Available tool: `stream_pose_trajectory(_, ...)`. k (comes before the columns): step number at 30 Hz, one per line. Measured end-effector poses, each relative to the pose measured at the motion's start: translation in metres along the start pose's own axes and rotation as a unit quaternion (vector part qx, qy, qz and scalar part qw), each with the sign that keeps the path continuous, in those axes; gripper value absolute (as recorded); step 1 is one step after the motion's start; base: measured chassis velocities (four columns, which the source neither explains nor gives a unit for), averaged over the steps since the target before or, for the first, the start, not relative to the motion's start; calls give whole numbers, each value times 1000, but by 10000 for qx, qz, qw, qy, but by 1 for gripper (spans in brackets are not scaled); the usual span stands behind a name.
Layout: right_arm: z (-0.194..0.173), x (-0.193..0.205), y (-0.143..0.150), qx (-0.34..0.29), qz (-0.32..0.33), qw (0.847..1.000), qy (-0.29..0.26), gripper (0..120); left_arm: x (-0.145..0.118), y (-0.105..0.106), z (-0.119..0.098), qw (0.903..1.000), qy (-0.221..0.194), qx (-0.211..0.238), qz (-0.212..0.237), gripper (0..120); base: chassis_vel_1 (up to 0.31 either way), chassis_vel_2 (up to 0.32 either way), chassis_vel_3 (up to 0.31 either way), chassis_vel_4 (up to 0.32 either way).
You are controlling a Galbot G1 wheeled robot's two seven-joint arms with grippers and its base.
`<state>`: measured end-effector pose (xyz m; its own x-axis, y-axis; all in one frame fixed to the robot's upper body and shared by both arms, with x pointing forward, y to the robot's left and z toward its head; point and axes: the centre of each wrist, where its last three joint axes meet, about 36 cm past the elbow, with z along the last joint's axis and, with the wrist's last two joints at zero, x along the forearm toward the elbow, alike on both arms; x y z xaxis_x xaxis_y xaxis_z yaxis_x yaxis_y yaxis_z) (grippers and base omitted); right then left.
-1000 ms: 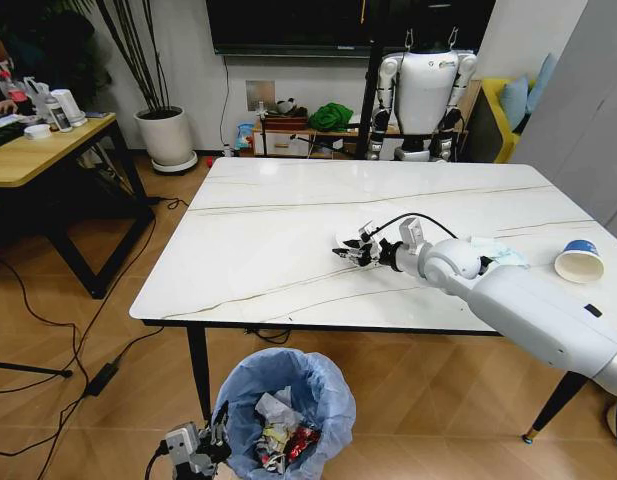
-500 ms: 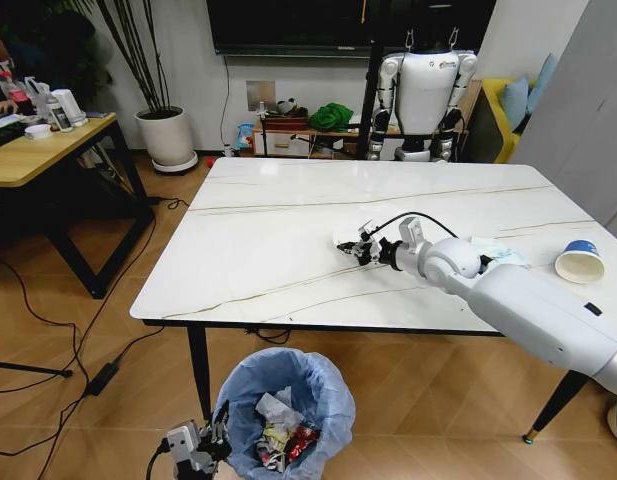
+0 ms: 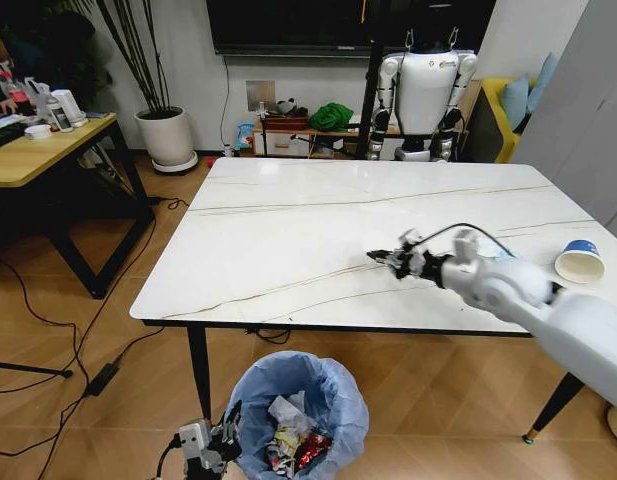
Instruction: Pick up the trash bin and place the trash from the table into it.
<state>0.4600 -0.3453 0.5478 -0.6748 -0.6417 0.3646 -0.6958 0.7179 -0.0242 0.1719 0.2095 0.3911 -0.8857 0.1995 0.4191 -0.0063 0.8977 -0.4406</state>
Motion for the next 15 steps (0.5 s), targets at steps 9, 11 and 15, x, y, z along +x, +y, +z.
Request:
stream_pose_trajectory(9, -22, 56, 61, 358, -316, 9984, -305, 0, 2, -6, -2, 10000, -47, 20, 43, 0, 0, 0, 0, 0)
stream_pose_trajectory(11, -19, 58, 85, 299, -551, 9971, -426, 0, 5, -7, -1, 9999, -123, 32, -2, 0, 0, 0, 0, 0)
stream_pose_trajectory(15, -13, 55, 108, 238, -772, 9946, -645, 0, 8, -8, -2, 9997, -237, 42, -58, 0, 0, 0, 0, 0)
